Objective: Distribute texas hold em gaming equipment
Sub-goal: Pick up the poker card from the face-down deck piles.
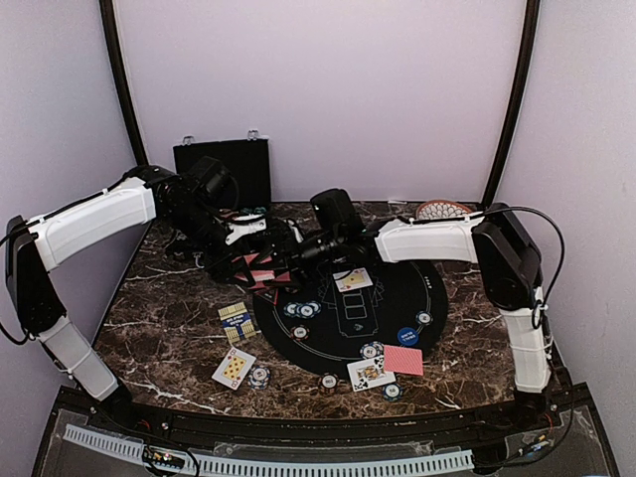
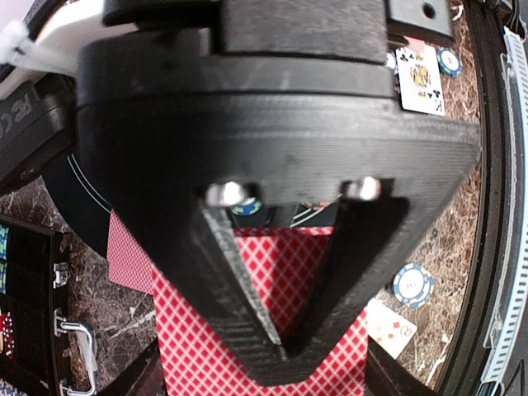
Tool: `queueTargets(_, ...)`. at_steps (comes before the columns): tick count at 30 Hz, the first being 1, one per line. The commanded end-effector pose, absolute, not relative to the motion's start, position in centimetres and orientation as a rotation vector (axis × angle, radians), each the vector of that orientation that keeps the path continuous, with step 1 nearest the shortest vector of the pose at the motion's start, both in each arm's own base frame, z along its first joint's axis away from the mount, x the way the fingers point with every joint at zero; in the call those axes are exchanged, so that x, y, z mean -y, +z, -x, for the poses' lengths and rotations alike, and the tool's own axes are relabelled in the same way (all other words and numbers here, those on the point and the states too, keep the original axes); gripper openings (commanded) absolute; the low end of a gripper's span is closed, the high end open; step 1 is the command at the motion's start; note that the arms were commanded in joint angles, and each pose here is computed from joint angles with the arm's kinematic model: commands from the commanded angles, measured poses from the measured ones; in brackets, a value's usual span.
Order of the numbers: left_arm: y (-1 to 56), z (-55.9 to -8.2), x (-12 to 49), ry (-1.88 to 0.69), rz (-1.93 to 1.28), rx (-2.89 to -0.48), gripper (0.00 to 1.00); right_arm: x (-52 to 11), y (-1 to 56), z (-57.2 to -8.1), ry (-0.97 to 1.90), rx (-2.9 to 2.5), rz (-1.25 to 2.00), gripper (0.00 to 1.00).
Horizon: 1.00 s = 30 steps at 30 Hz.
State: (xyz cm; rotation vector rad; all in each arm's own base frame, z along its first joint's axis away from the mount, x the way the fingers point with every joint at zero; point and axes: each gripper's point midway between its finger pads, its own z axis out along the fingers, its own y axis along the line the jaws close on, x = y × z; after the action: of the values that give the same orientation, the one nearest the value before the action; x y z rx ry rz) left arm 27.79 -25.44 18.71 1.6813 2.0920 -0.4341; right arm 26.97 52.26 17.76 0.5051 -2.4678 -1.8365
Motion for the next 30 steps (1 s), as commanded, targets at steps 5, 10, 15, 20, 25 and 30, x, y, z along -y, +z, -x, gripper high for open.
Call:
queueTargets(5, 20.8, -27.6, 25.7, -0.453, -1.66, -2.041, 0.0, -52.6, 16.1, -27.7, -1.798, 2.483, -0.456, 0.56)
queueTargets(10, 20.8, -27.4, 25.5, -0.447, -1.664, -2.04, 0.0, -50.2, 15.2, -28.8, -1.78, 2.538, -0.38, 0.48)
queueTargets(15, 20.6, -27.3, 25.3, -0.441, -1.666, -2.04, 0.0, -49.0, 15.1, -28.5, -1.767, 2.559, -0.379, 0.47)
queueTargets(20, 20.2, -27.2, 25.2, -0.438, -1.669, -2.052, 0.0, -48.8, 16.4, -28.4, -1.794, 2.556, -0.402, 0.43)
queueTargets(25, 20.0, -27.3, 25.1, -0.426, -1.671, -2.053, 0.0, -48.7, 19.1, -28.0, -1.881, 2.512, -0.419, 0.38)
queueTargets(30, 19.3, -27.4, 24.8, -0.404, -1.679, -2.064, 0.0, -47.8, 21.3, -27.9, -1.943, 2.5, -0.409, 0.36)
